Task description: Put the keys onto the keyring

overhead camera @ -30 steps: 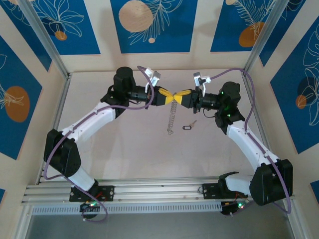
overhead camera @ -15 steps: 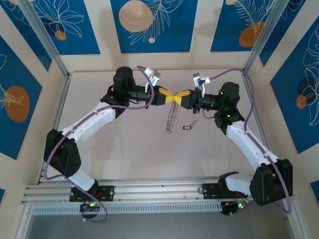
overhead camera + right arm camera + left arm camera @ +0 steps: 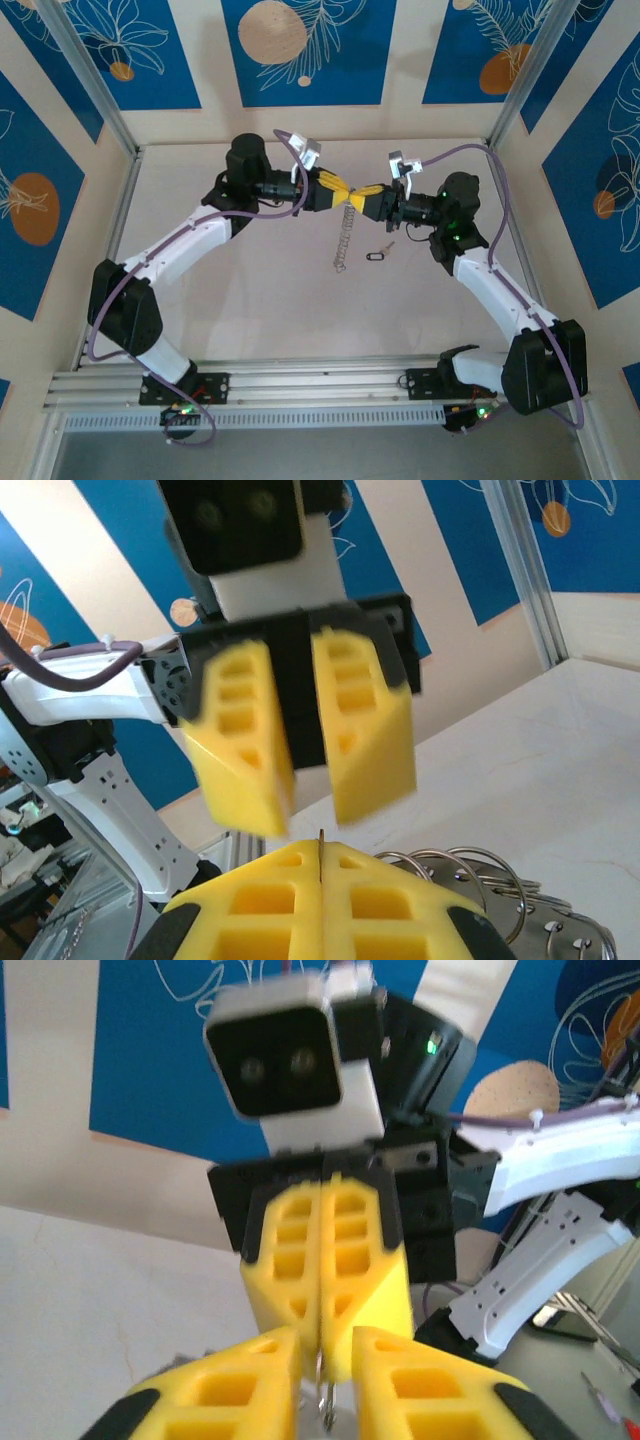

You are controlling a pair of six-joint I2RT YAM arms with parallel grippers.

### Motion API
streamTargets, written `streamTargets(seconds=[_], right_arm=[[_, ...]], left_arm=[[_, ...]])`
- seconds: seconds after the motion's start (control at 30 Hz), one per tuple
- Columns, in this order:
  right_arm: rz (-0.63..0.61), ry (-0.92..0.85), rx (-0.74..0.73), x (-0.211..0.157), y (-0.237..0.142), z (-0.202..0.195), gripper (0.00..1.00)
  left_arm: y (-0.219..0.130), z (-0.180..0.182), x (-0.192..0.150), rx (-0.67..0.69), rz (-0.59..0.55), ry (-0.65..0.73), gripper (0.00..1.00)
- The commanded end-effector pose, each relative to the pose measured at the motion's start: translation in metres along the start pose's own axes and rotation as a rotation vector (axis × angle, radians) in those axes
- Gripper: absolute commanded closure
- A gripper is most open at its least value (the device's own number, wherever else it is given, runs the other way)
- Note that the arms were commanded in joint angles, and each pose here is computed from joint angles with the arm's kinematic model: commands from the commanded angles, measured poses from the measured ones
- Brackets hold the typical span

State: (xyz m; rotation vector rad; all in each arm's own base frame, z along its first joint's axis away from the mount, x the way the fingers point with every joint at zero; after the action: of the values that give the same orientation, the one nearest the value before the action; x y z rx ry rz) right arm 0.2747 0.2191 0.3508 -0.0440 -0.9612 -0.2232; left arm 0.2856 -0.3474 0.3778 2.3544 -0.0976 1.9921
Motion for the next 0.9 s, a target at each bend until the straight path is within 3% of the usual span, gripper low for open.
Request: streamTargets(seconds=[0.0, 0.13, 0.33, 0.87], right_arm=[[-0.044, -0.023, 0.002, 0.011, -0.003, 0.004, 1.00], [-0.068, -0.019, 0.008, 0.019, -0.003, 0.003, 1.00], [-0.158, -0.010, -0.007, 0.031, -0.005, 0.000, 1.00], [-0.409, -0.014, 0.040, 0.067, -0.011, 0.007, 1.00]], left_arm=[[-0.014, -0.001, 0.037, 0.086, -0.118, 0.063, 0.77], [-0.020, 0.006, 0.040, 0.139, -0.184, 0.004, 0.73], [-0.024, 0.005, 0.033, 0.168, -0.193, -0.043, 0.63], [-0.025, 0.003, 0.034, 0.107, -0.291, -0.093, 0.64]])
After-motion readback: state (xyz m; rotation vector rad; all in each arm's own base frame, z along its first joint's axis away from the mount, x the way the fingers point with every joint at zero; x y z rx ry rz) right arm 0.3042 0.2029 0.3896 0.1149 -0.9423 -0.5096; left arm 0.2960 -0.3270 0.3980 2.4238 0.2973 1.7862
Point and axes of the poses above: each hand's point on the last joint's axis, 136 mm out from that joint toward the fingers, its own y axis out along the fingers, its own z axis along the line the jaws close on, x = y × z, the point moved 1 cm from there along -y, back along the fingers, and after that the axes turned 7 degrees about y, right-handed, at the moved point
